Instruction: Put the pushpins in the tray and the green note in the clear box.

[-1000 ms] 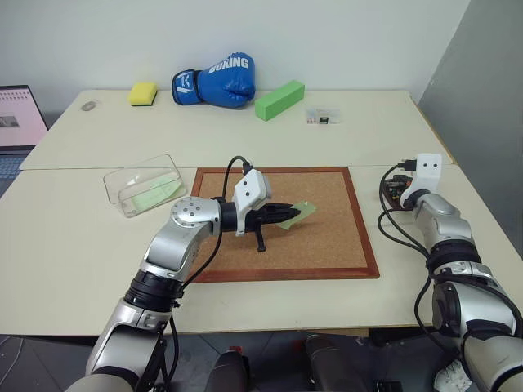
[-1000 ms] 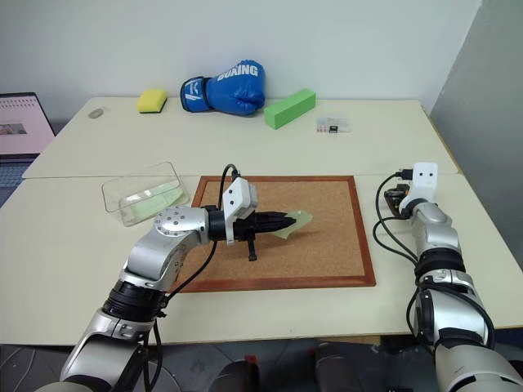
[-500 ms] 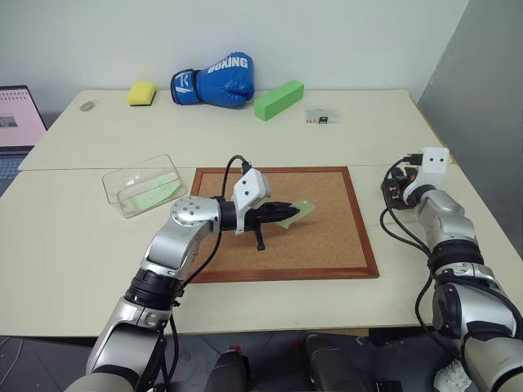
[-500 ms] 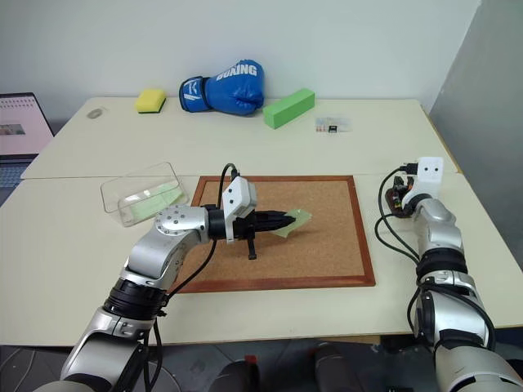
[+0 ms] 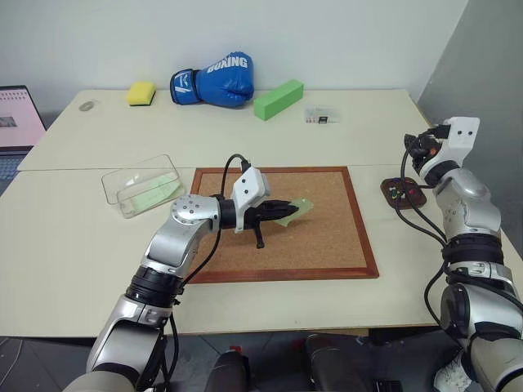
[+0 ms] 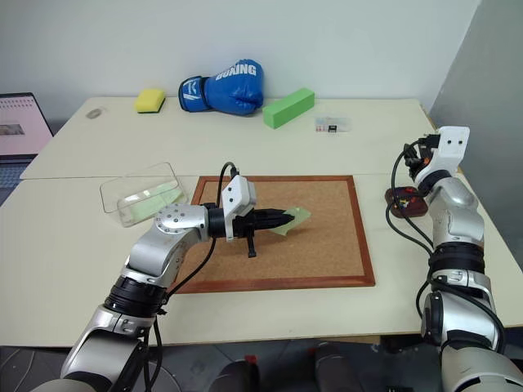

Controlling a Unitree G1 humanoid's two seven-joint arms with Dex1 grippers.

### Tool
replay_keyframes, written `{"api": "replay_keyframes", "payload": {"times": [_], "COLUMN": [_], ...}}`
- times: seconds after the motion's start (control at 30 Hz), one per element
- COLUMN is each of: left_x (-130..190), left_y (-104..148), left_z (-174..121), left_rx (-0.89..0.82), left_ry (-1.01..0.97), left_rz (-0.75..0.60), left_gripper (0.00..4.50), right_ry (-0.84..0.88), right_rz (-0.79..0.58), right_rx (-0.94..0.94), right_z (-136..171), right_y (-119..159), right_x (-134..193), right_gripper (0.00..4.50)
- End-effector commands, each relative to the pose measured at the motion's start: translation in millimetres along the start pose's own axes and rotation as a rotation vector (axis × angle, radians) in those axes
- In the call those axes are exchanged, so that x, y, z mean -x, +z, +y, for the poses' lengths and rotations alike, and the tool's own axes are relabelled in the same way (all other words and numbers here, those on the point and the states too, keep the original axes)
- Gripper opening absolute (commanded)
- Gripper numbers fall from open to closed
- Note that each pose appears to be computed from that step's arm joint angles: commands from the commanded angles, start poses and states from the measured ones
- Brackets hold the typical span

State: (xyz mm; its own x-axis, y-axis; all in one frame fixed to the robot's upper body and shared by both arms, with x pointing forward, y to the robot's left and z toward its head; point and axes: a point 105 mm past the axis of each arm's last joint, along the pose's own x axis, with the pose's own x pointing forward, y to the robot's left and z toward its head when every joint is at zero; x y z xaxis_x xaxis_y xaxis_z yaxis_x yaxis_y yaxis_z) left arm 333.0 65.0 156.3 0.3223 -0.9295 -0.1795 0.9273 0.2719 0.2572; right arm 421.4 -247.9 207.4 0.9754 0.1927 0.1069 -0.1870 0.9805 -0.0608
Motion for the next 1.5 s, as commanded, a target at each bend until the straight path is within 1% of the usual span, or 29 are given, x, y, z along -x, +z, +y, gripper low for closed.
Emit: {"api": "replay_keyframes", "payload": {"times": [0.03,0.1,0.2,0.33,0.47,0.53,0.6,0.63,0.73,0.9,1.03,1.07,1.13,1.17,1.27,1.3,1.4,1.47,1.5], "left_x": [13.4,19.7,32.2,53.3,98.0,134.9,167.8,179.6,198.2,202.8,206.7,207.9,208.3,207.8,205.5,204.7,203.9,203.8,203.5], "left_y": [12.2,13.1,16.1,14.2,7.9,5.1,6.4,6.5,-1.2,-23.7,-34.6,-36.1,-39.0,-40.3,-43.7,-44.6,-46.9,-47.7,-47.8], "left_z": [18.5,26.6,41.0,61.6,96.1,116.4,127.9,130.9,134.3,135.7,139.1,139.5,140.0,140.1,139.7,139.5,139.8,139.2,139.2], "left_rx": [-0.062,-0.061,-0.046,-0.027,0.029,0.072,0.088,0.091,0.117,0.211,0.293,0.306,0.33,0.339,0.362,0.369,0.381,0.382,0.383], "left_ry": [0.119,0.176,0.308,0.533,0.868,1.101,1.294,1.36,1.463,1.533,1.584,1.595,1.599,1.597,1.59,1.587,1.586,1.585,1.584], "left_rz": [-0.034,-0.038,-0.064,-0.059,-0.053,-0.067,-0.097,-0.105,-0.085,-0.033,-0.043,-0.048,-0.053,-0.053,-0.054,-0.055,-0.053,-0.052,-0.052], "left_gripper": [0.0,0.0,0.0,0.0,0.0,0.0,0.0,0.0,0.0,0.0,0.0,0.4,0.69,0.92,1.43,1.7,2.15,2.59,2.74], "right_ry": [0.269,0.39,0.572,0.708,0.751,0.774,0.798,0.804,0.818,0.833,0.838,0.841,0.848,0.855,0.863,0.863,0.866,0.871,0.873], "right_rz": [-0.015,0.005,0.017,0.016,-0.036,-0.072,-0.103,-0.111,-0.122,-0.14,-0.143,-0.141,-0.134,-0.129,-0.116,-0.112,-0.102,-0.096,-0.094], "right_rx": [0.1,0.147,0.146,0.149,0.133,0.133,0.125,0.121,0.096,0.075,0.076,0.074,0.069,0.063,0.059,0.06,0.059,0.057,0.056], "right_z": [46.0,67.6,104.6,139.6,161.6,172.9,181.9,184.8,191.1,196.7,197.9,198.2,198.6,199.0,198.3,197.9,196.1,195.6,195.3], "right_y": [14.0,11.7,13.6,17.6,32.9,42.3,50.8,53.7,59.2,67.7,70.8,71.0,70.8,70.5,69.0,68.4,67.4,67.0,67.1], "right_x": [23.0,41.2,69.3,93.1,97.9,97.9,98.6,98.5,97.5,94.9,94.0,94.4,95.8,96.9,100.2,101.0,102.3,103.9,104.3], "right_gripper": [1.73,1.73,1.73,1.73,1.73,1.73,1.73,1.73,1.73,1.73,1.73,1.76,2.08,2.18,2.86,3.16,3.65,4.14,4.29]}}
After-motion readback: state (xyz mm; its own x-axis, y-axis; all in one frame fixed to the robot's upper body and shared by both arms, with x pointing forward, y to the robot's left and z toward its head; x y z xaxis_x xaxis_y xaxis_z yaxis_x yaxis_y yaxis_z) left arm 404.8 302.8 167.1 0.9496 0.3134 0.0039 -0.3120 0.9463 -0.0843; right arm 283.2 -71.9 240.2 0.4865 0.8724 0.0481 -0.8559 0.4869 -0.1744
